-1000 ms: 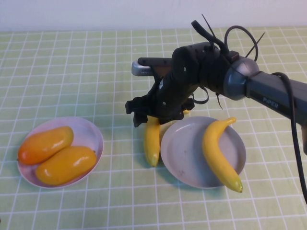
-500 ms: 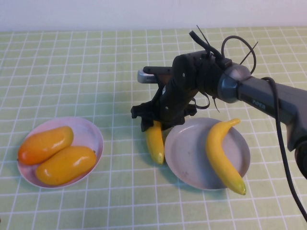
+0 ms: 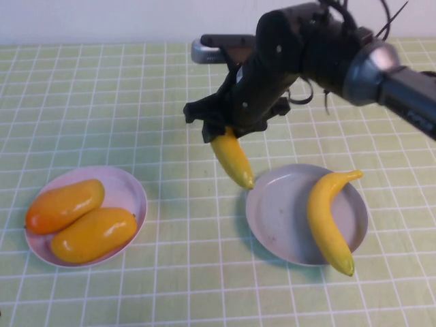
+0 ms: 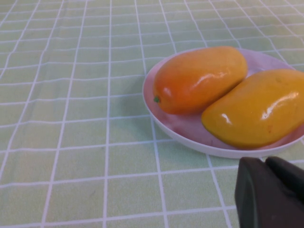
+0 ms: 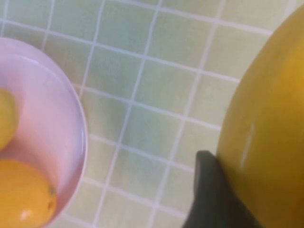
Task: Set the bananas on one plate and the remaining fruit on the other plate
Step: Put another type of fruit in the right plate
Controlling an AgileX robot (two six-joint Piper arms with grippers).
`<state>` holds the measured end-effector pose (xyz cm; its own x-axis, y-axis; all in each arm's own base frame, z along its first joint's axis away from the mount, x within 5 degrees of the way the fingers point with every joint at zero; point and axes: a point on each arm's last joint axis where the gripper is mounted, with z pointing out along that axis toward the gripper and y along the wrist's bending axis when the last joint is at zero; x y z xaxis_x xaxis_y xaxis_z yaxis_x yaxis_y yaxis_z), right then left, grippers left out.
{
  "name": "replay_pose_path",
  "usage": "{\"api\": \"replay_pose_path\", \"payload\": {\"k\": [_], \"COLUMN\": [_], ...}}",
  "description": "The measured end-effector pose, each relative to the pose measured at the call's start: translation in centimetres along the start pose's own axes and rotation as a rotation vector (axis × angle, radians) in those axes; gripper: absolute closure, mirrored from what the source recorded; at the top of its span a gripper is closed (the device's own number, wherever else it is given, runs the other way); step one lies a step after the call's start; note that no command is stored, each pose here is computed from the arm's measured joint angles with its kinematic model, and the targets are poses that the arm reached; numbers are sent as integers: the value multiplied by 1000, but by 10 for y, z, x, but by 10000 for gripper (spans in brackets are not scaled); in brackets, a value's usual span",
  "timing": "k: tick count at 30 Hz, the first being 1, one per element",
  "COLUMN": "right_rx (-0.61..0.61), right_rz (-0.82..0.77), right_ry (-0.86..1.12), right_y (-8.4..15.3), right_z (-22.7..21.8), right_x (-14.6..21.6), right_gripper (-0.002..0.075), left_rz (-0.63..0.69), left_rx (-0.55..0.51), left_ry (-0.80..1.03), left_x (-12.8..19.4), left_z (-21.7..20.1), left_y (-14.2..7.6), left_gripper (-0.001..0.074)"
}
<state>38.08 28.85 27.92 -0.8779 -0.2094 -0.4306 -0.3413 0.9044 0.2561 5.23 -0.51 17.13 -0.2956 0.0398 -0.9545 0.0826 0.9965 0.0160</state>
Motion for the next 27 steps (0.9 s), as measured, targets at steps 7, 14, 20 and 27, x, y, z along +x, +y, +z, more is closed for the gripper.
{"api": "replay_pose_path", "payload": {"k": [7,14,20,27], "right_rx": [66,117,111,114], "right_rz": [94,165,175,178], "right_ry": [10,116,117,127], "right_y": [-23,-51,-53,-54], "right_z": [-38,-4,0,6], "right_x": [33,69,72,73], "right_gripper": [410,410,400,289], "left_rz": [0,0,0,0], "left_rx": [0,0,0,0], "left_ry": [0,0,0,0], "left_x": [0,0,0,0], "left_z": [0,0,0,0], "left_y": [0,0,0,0], "left_gripper": [739,739,739,739]}}
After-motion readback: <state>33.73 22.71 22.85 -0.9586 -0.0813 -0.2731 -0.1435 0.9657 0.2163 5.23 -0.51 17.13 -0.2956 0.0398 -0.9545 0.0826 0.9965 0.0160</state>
